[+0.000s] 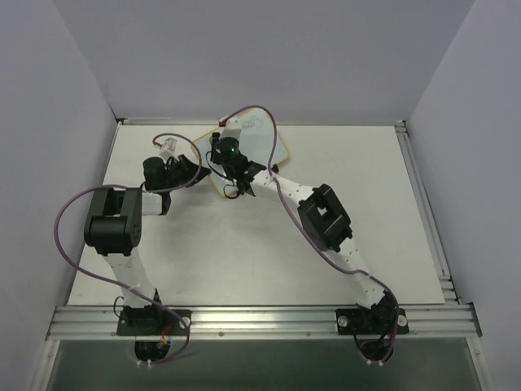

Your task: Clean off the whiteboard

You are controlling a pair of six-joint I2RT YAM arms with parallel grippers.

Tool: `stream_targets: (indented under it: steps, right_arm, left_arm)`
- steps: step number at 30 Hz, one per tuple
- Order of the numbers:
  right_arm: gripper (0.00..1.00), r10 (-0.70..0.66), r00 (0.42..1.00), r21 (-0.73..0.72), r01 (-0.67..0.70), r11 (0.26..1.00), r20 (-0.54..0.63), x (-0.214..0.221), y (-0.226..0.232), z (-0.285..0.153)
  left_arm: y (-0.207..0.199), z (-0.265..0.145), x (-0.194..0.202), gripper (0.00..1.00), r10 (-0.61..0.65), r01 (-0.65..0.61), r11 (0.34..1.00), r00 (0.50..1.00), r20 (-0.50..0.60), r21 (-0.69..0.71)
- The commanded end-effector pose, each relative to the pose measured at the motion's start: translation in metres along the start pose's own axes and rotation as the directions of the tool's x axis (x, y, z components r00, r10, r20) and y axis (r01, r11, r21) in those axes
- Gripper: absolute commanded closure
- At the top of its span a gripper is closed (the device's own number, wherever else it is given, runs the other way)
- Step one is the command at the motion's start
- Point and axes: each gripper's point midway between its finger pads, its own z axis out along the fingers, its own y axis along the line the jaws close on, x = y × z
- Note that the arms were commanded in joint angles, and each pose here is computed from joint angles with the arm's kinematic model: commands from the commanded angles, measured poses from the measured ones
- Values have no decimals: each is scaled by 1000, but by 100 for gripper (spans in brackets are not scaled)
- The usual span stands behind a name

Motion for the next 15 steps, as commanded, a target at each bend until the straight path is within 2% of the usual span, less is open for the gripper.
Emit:
stream_targets:
  steps: [1,7,15]
  right_arm:
    - [99,-17,998,-65,13,998,-60,26,34,-2]
    - [99,-7,999,-64,5,998,-40,17,41,4]
    - [99,3,999,58,0,998,-48,13,-28,12]
  left_arm:
    - [-1,5,17,92,39,-39,999,998,-50,4]
    - [-2,4,16,92,41,-41,999,998,-48,5]
    - [-2,4,17,92,41,-41,999,998,-48,5]
